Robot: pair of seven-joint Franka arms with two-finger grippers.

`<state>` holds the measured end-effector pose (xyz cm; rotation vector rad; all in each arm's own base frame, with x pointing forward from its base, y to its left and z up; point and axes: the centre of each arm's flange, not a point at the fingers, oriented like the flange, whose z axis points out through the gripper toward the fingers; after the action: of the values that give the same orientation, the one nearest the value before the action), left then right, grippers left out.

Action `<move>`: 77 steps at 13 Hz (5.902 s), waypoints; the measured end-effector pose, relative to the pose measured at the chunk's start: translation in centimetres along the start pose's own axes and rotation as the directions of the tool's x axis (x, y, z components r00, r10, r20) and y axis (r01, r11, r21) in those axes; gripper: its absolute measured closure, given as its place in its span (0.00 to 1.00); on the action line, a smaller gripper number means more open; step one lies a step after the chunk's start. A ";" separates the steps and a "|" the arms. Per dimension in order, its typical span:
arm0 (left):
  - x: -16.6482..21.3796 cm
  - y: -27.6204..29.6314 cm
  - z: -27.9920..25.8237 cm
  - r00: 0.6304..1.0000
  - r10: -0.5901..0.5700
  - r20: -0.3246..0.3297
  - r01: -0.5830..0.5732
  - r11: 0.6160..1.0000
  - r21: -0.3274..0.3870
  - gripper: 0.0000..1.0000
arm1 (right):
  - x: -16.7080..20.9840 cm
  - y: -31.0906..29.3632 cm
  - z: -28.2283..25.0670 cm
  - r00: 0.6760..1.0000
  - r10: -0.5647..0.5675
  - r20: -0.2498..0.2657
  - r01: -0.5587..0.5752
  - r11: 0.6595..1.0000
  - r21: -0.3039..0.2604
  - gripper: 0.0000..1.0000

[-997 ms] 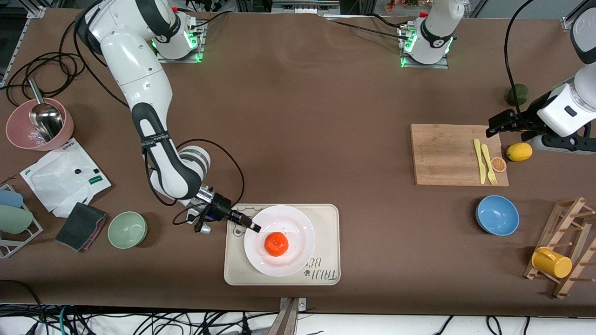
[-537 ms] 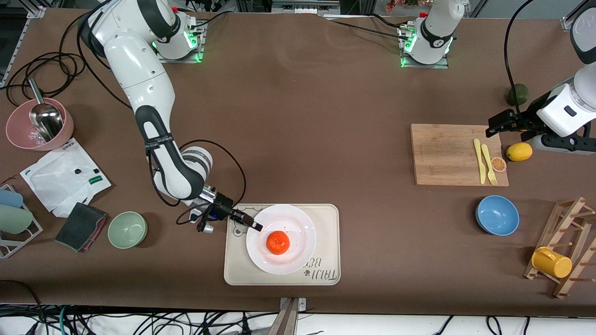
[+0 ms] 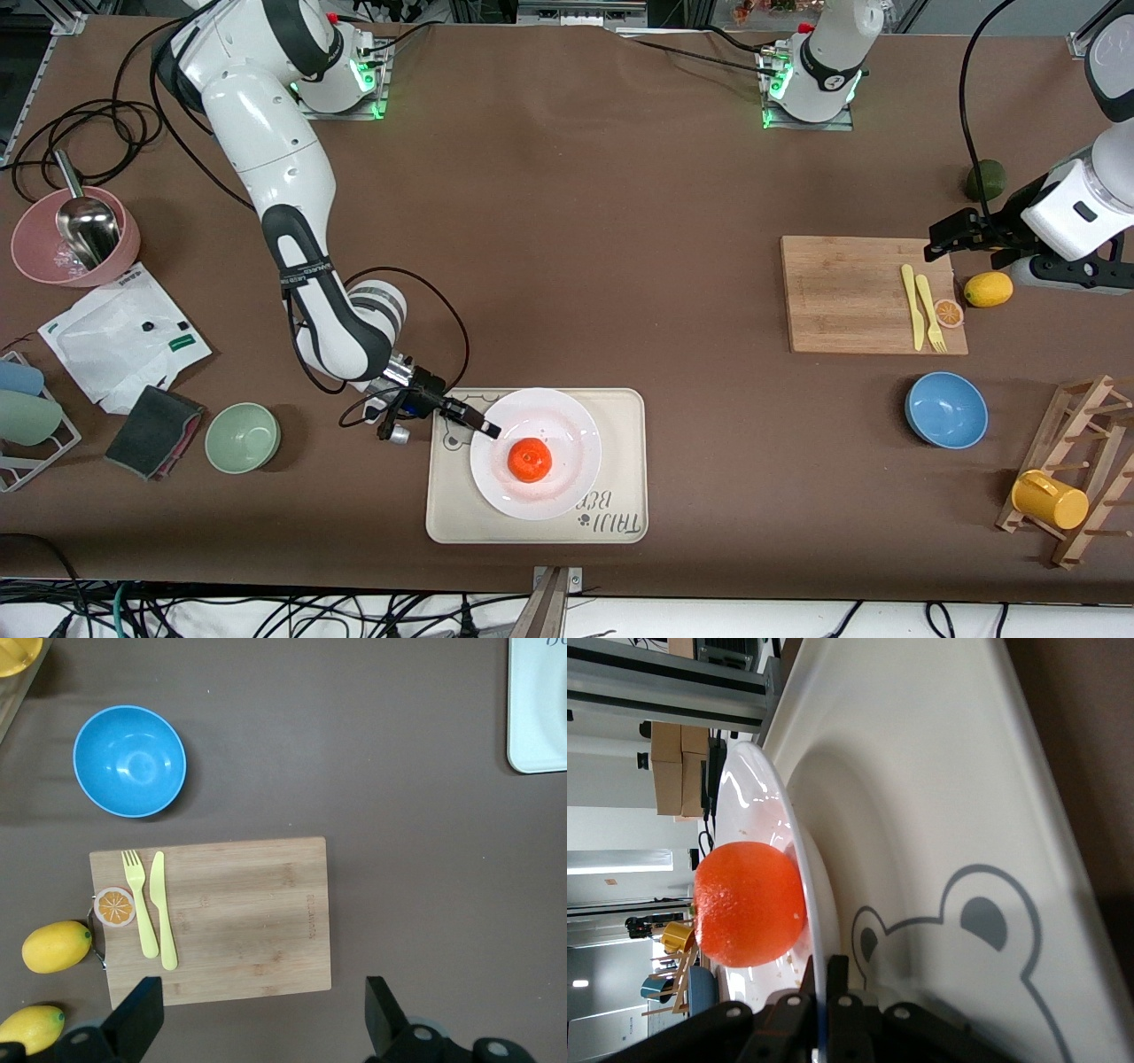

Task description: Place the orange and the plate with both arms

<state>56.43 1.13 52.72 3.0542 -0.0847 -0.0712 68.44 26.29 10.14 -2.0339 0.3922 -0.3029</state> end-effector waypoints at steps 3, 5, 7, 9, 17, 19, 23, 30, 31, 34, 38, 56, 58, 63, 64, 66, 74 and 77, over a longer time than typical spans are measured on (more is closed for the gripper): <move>0.0 0.0 0.0 1.000 0.000 0.000 0.000 1.000 0.000 0.00 | 0.0 0.0 0.0 1.000 0.000 0.000 0.000 1.000 0.000 0.96; 0.0 0.0 0.0 1.000 0.000 0.000 0.000 1.000 0.000 0.00 | -0.1 -0.1 0.1 1.000 -0.001 0.001 0.001 1.000 0.001 0.89; 0.0 0.0 0.0 1.000 0.005 -0.001 -0.005 1.000 0.000 0.00 | -0.1 -0.2 0.2 1.000 -0.002 0.003 0.002 1.000 0.003 0.67; 0.0 0.0 -0.2 1.000 0.013 -0.004 -0.013 1.000 0.000 0.00 | 0.1 -1.0 0.3 1.000 -0.010 0.001 0.010 1.000 0.017 0.45; 0.1 0.0 -0.3 1.000 0.018 -0.006 -0.018 1.000 0.001 0.00 | 0.8 -2.1 0.1 0.999 -0.052 0.001 0.052 0.998 0.018 0.01; 0.1 0.0 -0.3 1.000 0.018 -0.006 -0.018 1.000 0.001 0.00 | 0.8 -2.1 0.1 0.998 -0.055 0.002 0.055 0.998 0.016 0.01; 0.1 -0.1 -0.3 1.000 0.018 -0.006 -0.018 1.000 0.001 0.00 | 0.9 -2.2 0.0 0.998 -0.058 0.001 0.058 0.998 0.014 0.01; 0.1 -0.1 -0.3 1.000 0.018 -0.006 -0.018 1.000 0.001 0.00 | 0.8 -2.5 0.1 0.997 -0.084 0.000 0.084 0.996 -0.008 0.01; 0.1 -0.1 -0.3 1.000 0.017 -0.006 -0.017 1.000 0.001 0.00 | 0.8 -2.6 0.1 0.995 -0.096 0.010 0.096 0.995 -0.018 0.01; 0.1 -0.1 -0.3 1.000 0.017 -0.006 -0.017 1.000 0.001 0.00 | 0.9 -3.0 0.1 0.995 -0.096 0.034 0.098 0.994 -0.047 0.01; 0.1 -0.1 -0.3 1.000 0.017 -0.006 -0.017 1.000 0.001 0.00 | 1.0 -3.1 0.1 0.994 -0.100 0.034 0.101 0.994 -0.050 0.01; 0.1 -0.1 -0.3 1.000 0.024 -0.006 -0.024 1.000 0.001 0.00 | 1.0 -6.8 -1.0 0.993 -0.063 0.099 0.080 0.980 -0.181 0.01; 0.1 0.2 -0.2 1.000 0.030 -0.005 -0.030 1.000 0.001 0.00 | 0.6 -6.7 -1.3 0.992 -0.062 0.108 0.082 0.978 -0.191 0.01; 0.3 0.9 -0.8 0.999 0.042 -0.017 -0.042 0.999 0.003 0.00 | -0.4 -6.8 -2.4 0.991 -0.058 0.124 0.084 0.973 -0.215 0.01; 0.3 0.9 -0.9 0.999 0.042 -0.019 -0.042 0.999 0.003 0.00 | -0.5 -6.9 -2.8 0.990 -0.057 0.126 0.084 0.972 -0.219 0.01; 0.3 0.9 -0.9 0.999 0.043 -0.020 -0.043 0.999 0.003 0.00 | -0.6 -7.0 -3.7 0.989 -0.054 0.137 0.084 0.970 -0.227 0.01; 0.4 2.5 -1.3 0.997 0.071 -0.028 -0.071 0.997 0.005 0.00 | -0.4 -8.7 -8.6 0.956 -0.091 0.277 0.183 0.928 -0.325 0.01; 0.4 2.4 -1.3 0.997 0.070 -0.020 -0.070 0.998 0.004 0.00 | 1.0 -9.2 -11.9 0.919 -0.103 0.382 0.259 0.886 -0.385 0.01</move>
<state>56.72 -1.20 54.21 3.0507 -0.1901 -0.0357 66.23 20.44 23.85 -2.5107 0.0354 0.0483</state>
